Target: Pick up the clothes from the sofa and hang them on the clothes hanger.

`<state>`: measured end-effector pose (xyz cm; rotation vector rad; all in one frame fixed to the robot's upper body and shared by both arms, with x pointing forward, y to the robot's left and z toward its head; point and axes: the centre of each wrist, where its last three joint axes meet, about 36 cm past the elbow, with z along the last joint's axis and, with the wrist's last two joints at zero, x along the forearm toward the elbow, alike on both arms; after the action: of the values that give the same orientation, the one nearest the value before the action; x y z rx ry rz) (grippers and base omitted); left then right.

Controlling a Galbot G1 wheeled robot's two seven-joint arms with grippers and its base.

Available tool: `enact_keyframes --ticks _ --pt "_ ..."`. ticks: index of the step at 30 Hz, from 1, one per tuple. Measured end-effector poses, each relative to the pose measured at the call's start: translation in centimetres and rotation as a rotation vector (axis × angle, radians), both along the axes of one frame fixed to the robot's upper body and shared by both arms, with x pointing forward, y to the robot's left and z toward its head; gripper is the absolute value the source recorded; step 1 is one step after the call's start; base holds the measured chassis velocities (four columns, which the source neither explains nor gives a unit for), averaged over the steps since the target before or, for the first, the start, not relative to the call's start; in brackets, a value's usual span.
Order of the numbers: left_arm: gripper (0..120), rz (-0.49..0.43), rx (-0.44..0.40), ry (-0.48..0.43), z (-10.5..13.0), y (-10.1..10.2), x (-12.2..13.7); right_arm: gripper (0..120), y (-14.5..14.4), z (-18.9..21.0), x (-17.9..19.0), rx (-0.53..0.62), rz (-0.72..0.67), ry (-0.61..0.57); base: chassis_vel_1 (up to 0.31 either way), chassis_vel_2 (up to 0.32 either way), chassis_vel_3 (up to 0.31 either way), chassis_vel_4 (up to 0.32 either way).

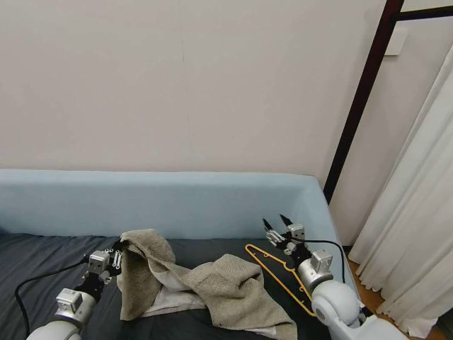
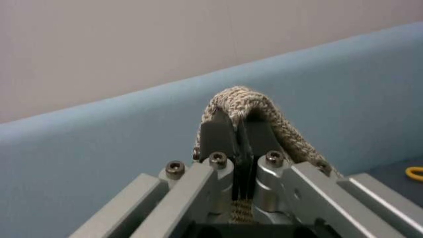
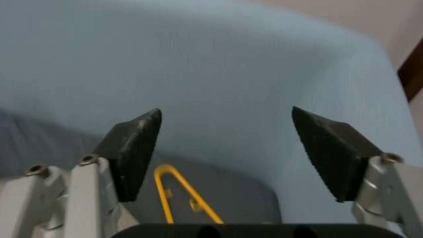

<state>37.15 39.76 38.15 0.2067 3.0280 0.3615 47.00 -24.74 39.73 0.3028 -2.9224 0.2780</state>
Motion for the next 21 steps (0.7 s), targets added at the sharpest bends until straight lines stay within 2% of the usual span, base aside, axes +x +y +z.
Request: enact_keyframes --ticks 1,3,4,7,15,21 --pt "0 -0.005 -0.004 -0.010 0.3 -0.3 0.0 90 -0.7 -1.1 0.5 -0.067 0.000 0.090 0.000 0.000 0.000 0.000" --pt "0 -0.008 -0.005 -0.013 0.5 -0.4 0.0 91 -0.7 -1.4 0.6 -0.086 0.002 0.119 0.000 0.000 0.000 0.000" --pt "0 -0.013 -0.009 -0.020 0.8 -0.7 -0.1 97 -0.5 -2.1 1.1 -0.123 0.010 0.186 0.000 0.000 0.000 0.000" --pt "0 -0.023 -0.015 -0.037 1.4 -1.3 -0.2 100 0.3 -3.9 2.5 -0.204 0.047 0.309 0.000 0.000 0.000 0.000" --pt "0 -0.024 -0.027 -0.058 2.0 -1.9 -0.3 100 0.0 -7.5 4.8 -0.328 0.066 0.429 0.000 0.000 0.000 0.000" --pt "0 -0.031 -0.041 -0.069 2.3 -2.7 -0.6 100 -1.2 -9.2 7.1 -0.335 0.017 0.496 0.000 0.000 0.000 0.000"
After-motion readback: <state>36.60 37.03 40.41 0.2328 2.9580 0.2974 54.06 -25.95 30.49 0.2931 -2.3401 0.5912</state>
